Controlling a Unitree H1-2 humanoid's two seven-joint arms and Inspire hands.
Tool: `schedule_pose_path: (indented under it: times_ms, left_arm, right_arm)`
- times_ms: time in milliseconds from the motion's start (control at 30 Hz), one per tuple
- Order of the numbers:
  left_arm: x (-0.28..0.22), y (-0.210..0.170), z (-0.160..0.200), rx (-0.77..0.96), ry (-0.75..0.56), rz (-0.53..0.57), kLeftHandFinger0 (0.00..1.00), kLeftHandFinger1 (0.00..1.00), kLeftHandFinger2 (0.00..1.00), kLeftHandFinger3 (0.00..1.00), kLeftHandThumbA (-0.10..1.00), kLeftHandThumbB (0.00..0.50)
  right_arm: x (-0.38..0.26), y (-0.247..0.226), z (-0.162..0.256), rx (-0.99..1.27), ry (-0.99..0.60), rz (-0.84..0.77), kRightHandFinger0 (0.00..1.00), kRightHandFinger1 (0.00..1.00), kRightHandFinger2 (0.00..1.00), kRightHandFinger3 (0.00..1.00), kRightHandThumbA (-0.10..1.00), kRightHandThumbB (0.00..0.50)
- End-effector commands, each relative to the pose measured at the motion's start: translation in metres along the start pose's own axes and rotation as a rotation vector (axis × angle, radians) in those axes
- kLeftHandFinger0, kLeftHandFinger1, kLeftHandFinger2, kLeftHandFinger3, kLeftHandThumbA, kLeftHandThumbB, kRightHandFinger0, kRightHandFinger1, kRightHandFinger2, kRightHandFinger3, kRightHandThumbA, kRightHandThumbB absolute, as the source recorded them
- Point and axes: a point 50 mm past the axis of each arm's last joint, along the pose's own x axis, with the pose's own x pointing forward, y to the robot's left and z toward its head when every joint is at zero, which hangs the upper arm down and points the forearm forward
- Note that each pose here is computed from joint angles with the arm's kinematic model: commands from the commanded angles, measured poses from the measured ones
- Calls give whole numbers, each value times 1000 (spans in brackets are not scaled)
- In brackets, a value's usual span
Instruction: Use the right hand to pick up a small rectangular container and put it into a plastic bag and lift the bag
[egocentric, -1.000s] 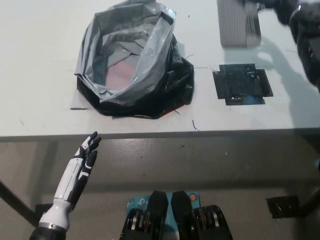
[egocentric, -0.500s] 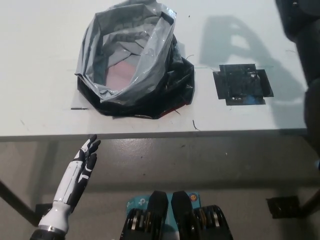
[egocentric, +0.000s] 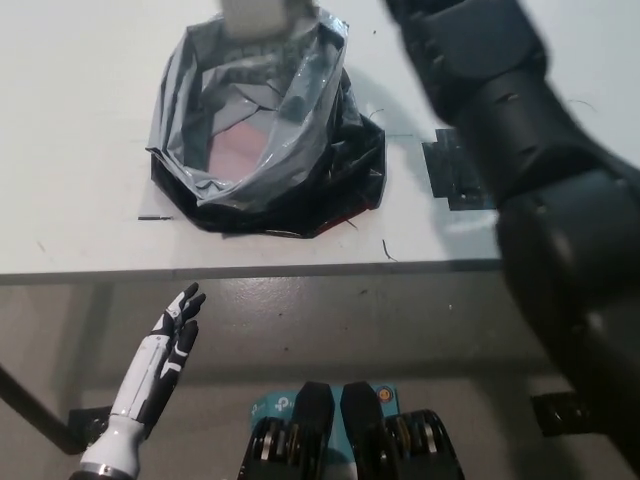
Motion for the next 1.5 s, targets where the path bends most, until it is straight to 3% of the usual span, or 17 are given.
schedule_pose_path:
  times_ms: [0,67,133,267,333,367,500,733,1000,1033,1067,1133,1167,1233,1333,1400,1467]
  left_arm:
    - [0,5,6,29,-49,-7,1000,1000,1000,1000,1000,246]
    - [1,5,7,31,-50,-12,1000,1000,1000,1000,1000,254]
    - [1,4,7,34,-53,-14,1000,1000,1000,1000,1000,256]
    - [1,4,8,32,-52,-18,1000,1000,1000,1000,1000,269]
    - [3,3,9,39,-56,-17,1000,1000,1000,1000,1000,264]
    - [3,2,9,35,-58,-17,1000,1000,1000,1000,1000,262]
    - [6,1,12,29,-64,-14,1000,1000,1000,1000,1000,262]
    - [13,2,18,32,-78,-22,1000,1000,1000,1000,1000,248]
    - [17,0,21,22,-76,-27,1000,1000,1000,1000,1000,259]
    - [17,-1,22,25,-76,-27,1000,1000,1000,1000,1000,259]
    - [17,-1,22,27,-77,-28,1000,1000,1000,1000,1000,260]
    - [18,-1,22,26,-80,-27,1000,1000,1000,1000,1000,248]
    - [18,-1,22,28,-82,-26,1000,1000,1000,1000,1000,246]
    - [18,0,23,31,-84,-26,1000,1000,1000,1000,1000,248]
    - [20,1,24,37,-94,-30,1000,1000,1000,1000,1000,242]
    - [21,1,24,44,-100,-33,1000,1000,1000,1000,1000,241]
    - [21,2,24,43,-98,-33,1000,1000,1000,1000,1000,243]
  right_arm:
    - [5,22,35,-88,-98,-19,26,457,872,872,-100,175]
    - [6,29,29,-93,-65,-20,27,447,811,674,-100,181]
    - [6,33,26,-90,-61,-19,29,462,814,675,-100,175]
    - [7,47,19,-52,-47,-9,76,552,879,865,-100,166]
    - [7,56,17,-57,-43,-7,273,794,1000,909,-100,190]
    - [7,58,17,-56,-40,-10,330,796,1000,949,-100,194]
    - [7,66,11,-51,-31,-11,84,604,919,876,-100,181]
    - [4,66,-15,-76,-5,-27,6,507,818,685,-100,182]
    - [0,73,-47,-76,44,-60,13,497,811,726,-100,170]
    - [-1,74,-50,-98,55,-68,291,762,884,718,-100,198]
    - [-1,75,-52,-123,66,-77,634,740,774,709,-100,194]
    - [-2,75,-55,-118,81,-86,694,560,678,705,-100,177]
    - [-2,75,-58,-126,90,-93,1000,863,727,754,-100,170]
    - [-3,75,-62,-129,104,-102,1000,987,699,776,-100,175]
    - [-5,72,-72,-129,128,-128,1000,927,649,769,-100,198]
    - [-6,70,-78,-107,146,-144,928,919,1000,1000,94,205]
    - [-7,69,-80,-100,163,-126,928,993,1000,1000,201,193]
